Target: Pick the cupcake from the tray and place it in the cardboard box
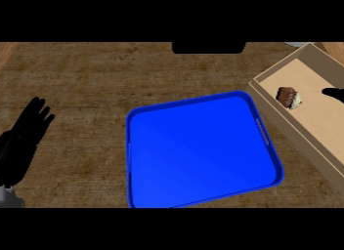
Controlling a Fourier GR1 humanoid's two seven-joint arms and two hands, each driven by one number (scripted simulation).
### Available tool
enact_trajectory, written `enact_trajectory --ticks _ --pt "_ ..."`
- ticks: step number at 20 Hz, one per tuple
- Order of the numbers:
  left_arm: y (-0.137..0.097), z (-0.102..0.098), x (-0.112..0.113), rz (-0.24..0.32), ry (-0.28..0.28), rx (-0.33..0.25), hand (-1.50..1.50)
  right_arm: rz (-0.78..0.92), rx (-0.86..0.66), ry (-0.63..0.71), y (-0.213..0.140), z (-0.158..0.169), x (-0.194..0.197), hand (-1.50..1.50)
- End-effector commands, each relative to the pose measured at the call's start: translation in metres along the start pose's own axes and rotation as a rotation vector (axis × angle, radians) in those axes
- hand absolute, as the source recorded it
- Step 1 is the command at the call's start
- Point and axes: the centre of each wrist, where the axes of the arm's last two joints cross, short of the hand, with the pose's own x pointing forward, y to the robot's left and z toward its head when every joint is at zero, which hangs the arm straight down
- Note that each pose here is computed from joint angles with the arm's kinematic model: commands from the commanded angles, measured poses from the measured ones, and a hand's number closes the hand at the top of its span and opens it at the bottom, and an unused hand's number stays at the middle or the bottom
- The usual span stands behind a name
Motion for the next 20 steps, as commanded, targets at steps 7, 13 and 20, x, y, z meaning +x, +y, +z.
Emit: enact_trajectory --ticks 7,13,20 --pt "0.001 0.003 -0.002 -0.007 0.0 0.001 0.0 -0.209 -0.112 0.056 -0.113 0.007 -0.044 -1.5" --pt "0.006 -0.014 -0.001 0.005 0.004 0.007 0.0 -0.209 -0.062 0.009 -0.162 0.024 -0.067 -1.5" --pt "-0.006 -0.009 0.01 -0.007 0.006 -0.02 0.0 -0.19 -0.051 0.022 -0.183 0.023 -0.097 -1.5"
